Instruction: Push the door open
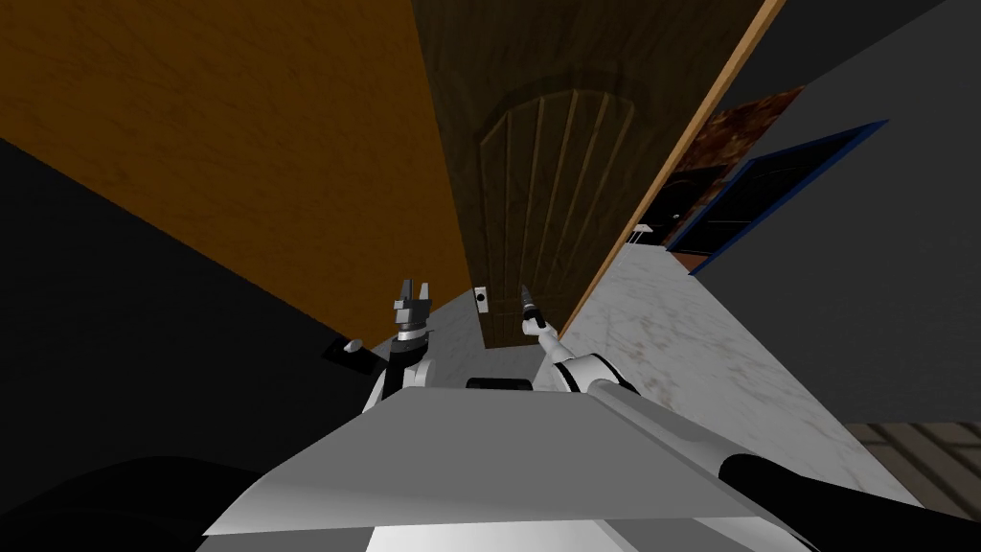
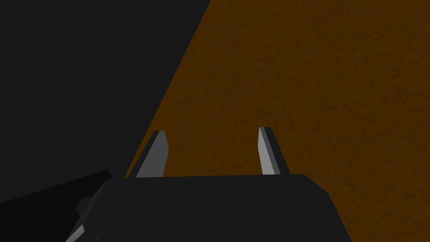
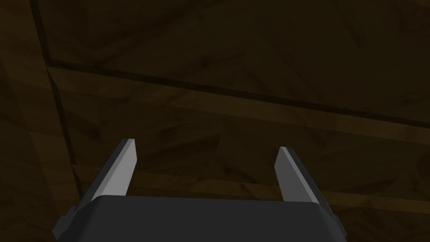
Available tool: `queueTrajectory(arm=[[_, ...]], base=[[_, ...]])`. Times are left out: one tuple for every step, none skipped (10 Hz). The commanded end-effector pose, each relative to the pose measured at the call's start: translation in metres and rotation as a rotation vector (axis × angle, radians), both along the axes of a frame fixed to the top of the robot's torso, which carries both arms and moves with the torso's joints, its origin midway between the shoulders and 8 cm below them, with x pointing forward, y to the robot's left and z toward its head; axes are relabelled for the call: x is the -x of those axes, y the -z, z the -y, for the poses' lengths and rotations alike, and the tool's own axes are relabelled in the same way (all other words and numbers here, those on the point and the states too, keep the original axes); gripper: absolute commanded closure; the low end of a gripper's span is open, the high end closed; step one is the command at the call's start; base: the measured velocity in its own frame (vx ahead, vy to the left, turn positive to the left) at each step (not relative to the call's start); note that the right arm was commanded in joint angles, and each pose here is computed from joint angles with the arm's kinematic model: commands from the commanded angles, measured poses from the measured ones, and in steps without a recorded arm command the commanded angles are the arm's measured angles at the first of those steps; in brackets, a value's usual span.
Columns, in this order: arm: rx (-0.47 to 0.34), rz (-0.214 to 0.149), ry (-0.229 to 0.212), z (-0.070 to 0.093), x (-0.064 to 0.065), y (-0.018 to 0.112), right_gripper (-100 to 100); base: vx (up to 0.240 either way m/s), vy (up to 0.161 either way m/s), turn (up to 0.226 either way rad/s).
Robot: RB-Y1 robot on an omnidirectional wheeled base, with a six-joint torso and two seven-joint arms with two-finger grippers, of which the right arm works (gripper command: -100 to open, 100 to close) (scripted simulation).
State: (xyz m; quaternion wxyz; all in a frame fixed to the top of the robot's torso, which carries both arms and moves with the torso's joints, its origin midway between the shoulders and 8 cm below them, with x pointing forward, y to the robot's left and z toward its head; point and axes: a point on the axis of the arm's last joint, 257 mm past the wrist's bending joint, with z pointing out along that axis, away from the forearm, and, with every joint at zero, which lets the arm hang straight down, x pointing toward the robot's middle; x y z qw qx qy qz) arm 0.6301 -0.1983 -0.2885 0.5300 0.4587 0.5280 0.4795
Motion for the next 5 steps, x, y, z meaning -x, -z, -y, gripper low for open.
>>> queueTrajectory(arm=[[-0.011, -0.001, -0.007, -0.009, 0.0, 0.001, -100], [-0.013, -0.001, -0.009, -0.01, 0.0, 0.001, -100], [-0.031, -0.004, -0.02, -0.025, 0.002, 0.003, -100], [-0.042, -0.006, -0.027, -0.033, 0.003, 0.004, -100], [-0.058, -0.009, -0.037, -0.045, 0.005, 0.005, -100]], base=[[0.117, 0.125, -0.004], [0.061, 0.129, -0.004], [0.008, 0.184, -0.026], [-0.013, 0.236, 0.014], [-0.001, 0.236, 0.007]])
